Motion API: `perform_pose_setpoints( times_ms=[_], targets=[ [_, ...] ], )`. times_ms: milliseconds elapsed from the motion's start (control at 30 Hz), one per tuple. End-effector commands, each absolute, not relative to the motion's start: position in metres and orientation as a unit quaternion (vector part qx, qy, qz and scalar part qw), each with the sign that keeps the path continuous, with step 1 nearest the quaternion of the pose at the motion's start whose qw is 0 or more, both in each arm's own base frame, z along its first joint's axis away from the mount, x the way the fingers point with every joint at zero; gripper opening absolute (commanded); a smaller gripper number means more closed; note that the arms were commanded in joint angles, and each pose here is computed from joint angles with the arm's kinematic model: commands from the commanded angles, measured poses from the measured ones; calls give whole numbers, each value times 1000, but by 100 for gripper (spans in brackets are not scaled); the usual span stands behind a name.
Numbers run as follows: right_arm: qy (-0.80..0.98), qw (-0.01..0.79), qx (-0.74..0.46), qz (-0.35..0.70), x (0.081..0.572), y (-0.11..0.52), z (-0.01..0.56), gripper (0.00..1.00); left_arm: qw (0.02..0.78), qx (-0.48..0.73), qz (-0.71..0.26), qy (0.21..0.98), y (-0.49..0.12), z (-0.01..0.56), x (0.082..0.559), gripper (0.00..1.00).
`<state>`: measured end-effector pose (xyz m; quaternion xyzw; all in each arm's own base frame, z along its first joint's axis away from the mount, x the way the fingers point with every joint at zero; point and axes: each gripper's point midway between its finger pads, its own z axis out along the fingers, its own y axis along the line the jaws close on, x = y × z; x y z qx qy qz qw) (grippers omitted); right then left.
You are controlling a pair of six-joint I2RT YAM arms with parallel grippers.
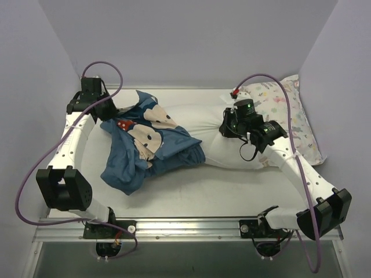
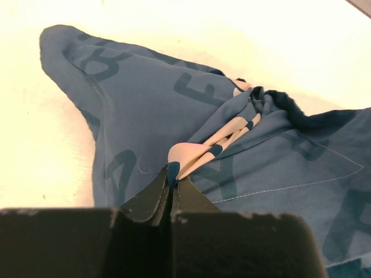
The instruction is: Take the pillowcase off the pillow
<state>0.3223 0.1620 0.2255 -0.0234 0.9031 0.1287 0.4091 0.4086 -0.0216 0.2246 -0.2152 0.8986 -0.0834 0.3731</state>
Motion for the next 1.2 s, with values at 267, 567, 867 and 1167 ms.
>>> perform_pose_setpoints(
  times_ms=[267, 567, 867, 1167],
  targets=[
    [932, 342, -9, 121, 321, 183, 189, 0, 433, -40, -61, 899, -92, 258, 424, 76],
    [919, 338, 44, 200, 365, 219, 198, 0, 454, 27, -53, 889, -159, 275, 321, 96],
    [915, 340, 56, 209, 385, 222, 206, 0, 425, 90, -57, 899, -203, 244, 248, 98],
    [915, 350, 58, 191, 388, 213, 211, 0, 384, 158, 62, 908, -212, 195, 238, 91]
  ],
)
